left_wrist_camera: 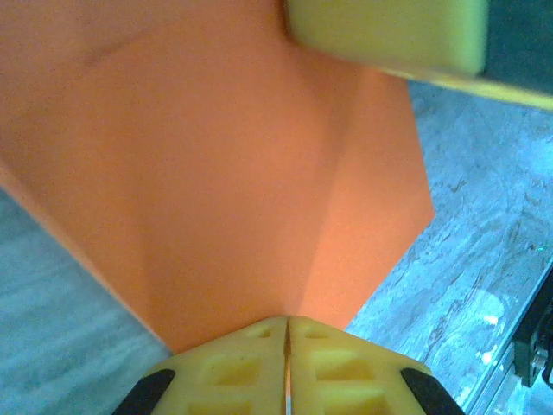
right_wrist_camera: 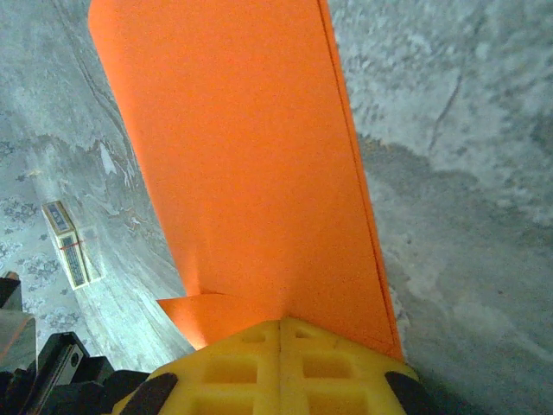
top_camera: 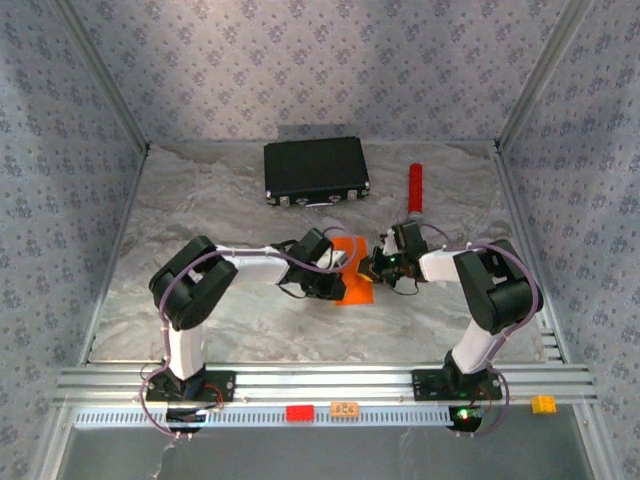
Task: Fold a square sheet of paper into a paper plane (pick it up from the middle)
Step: Fold the triangle a second time at the center of the table.
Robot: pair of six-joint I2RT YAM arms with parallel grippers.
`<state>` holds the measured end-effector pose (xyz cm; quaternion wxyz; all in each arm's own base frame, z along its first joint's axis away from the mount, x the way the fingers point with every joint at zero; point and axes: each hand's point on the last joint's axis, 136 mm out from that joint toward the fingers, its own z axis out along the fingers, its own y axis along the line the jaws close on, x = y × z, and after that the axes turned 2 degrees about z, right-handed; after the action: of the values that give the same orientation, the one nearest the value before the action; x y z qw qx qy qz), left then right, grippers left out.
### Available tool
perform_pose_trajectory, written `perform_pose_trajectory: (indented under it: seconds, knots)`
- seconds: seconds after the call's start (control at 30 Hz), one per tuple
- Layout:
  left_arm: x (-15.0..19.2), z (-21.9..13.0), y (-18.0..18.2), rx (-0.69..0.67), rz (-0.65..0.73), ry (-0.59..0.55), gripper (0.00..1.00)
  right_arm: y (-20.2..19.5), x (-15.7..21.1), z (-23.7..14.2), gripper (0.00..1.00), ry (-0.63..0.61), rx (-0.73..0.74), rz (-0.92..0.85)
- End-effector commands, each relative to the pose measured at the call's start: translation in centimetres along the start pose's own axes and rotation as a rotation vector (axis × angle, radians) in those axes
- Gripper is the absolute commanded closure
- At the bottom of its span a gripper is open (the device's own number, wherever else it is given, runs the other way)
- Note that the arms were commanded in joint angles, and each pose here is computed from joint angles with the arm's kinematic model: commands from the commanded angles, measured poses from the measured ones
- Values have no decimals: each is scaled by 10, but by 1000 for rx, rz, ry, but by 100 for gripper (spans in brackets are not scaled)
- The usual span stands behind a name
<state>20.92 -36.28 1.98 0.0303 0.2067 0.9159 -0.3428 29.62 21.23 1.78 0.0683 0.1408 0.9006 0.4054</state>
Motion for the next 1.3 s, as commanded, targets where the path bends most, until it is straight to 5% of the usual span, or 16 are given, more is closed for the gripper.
perform_pose_trajectory:
  seconds: [0.0,0.33,0.63,1.27]
  knots:
    - [41,-1,17,-69,-29,112,91,-40,9,5,98,5,129,81]
    - [36,-8,5,-41,-3,89,92,-36,8,6,98,6,116,77]
    - [-17,-21,-28,46,42,-65,91,-27,6,7,98,6,92,63]
    - [5,9,22,-42,-88,11,100,23,-1,-11,94,-17,-30,-35]
